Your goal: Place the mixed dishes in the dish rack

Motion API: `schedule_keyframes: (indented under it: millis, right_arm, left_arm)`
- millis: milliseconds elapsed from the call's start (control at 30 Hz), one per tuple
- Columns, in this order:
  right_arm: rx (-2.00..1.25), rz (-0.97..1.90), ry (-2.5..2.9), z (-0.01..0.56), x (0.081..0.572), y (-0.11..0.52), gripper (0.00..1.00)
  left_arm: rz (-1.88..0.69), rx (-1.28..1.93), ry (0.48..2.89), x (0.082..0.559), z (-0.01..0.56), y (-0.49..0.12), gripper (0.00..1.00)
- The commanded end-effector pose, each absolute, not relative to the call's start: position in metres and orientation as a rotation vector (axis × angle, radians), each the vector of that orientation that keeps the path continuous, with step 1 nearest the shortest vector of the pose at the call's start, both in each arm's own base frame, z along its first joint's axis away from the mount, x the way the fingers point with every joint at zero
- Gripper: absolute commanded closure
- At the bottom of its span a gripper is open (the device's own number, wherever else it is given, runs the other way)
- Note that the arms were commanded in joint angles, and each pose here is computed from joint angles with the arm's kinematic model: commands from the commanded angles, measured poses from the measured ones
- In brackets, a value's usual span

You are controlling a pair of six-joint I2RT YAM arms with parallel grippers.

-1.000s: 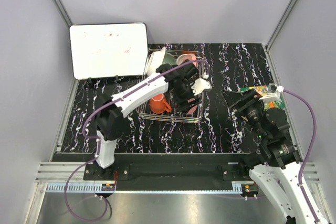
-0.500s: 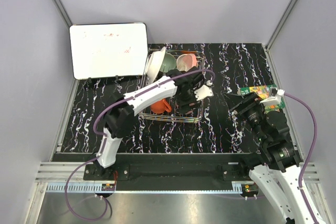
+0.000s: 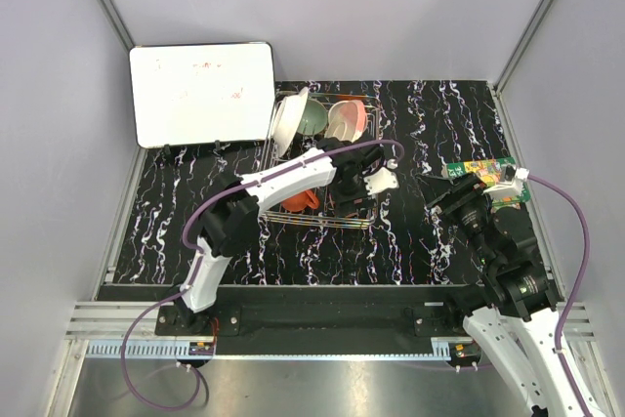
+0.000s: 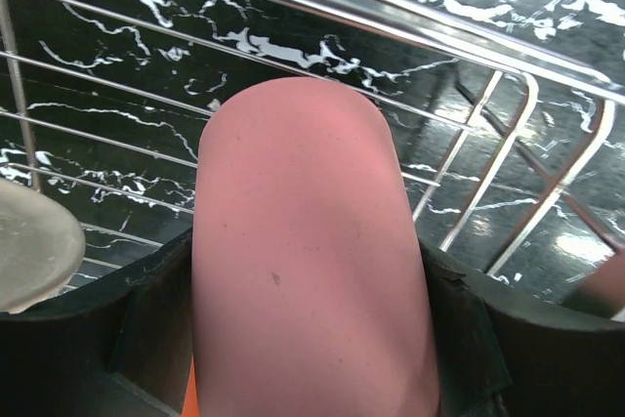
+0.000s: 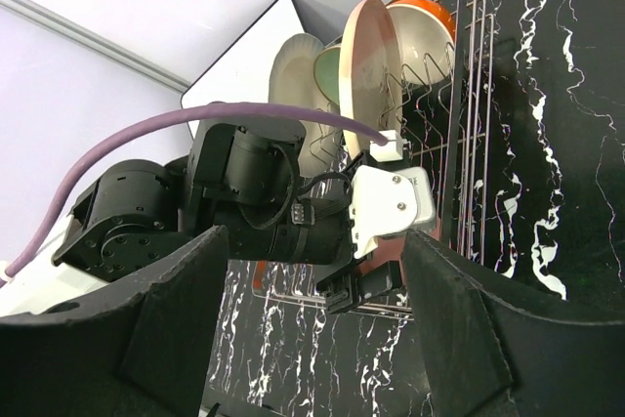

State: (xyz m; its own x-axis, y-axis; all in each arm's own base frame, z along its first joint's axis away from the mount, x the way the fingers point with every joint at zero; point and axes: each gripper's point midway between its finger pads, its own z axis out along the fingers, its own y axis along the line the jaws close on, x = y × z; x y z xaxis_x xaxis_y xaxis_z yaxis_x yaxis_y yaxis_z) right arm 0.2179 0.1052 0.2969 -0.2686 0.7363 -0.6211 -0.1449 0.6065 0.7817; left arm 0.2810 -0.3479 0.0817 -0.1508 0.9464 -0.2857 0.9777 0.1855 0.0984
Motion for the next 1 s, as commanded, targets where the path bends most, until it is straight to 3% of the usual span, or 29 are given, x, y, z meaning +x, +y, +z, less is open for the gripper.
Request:
schedule_keyframes:
  millis: [0, 300, 367, 500, 533, 967]
  right_arm:
    - [0.519, 0.916, 1.608, 0.303, 0.218, 0.102, 0.21]
    - [0.531, 0.920, 1.613, 0.300, 0.217, 0.102, 0.20]
    - [0.528, 0.921, 1.612, 0.301, 0.217, 0.102, 0.20]
    - [0.524, 0.918, 1.613, 0.302, 0.218, 0.102, 0.18]
    - [0.525, 0.917, 1.611, 0.303, 0.217, 0.101, 0.17]
    - [0.507, 0.914, 1.628, 0.301, 0.218, 0.104, 0.11]
  left_arm:
    - [-0.110, 1.855, 2.166, 0.279, 0.072, -0.347, 0.84]
    - [-0.109, 1.847, 2.177, 0.275, 0.065, -0.348, 0.56]
    - [-0.111, 1.846, 2.174, 0.273, 0.067, -0.348, 0.35]
    - [-0.111, 1.848, 2.164, 0.271, 0.069, -0.348, 0.21]
    - [-0.108, 1.845, 2.162, 0.272, 0.070, -0.348, 0.01]
    - [-0.124, 1.821, 2.123, 0.271, 0.090, -0.351, 0.01]
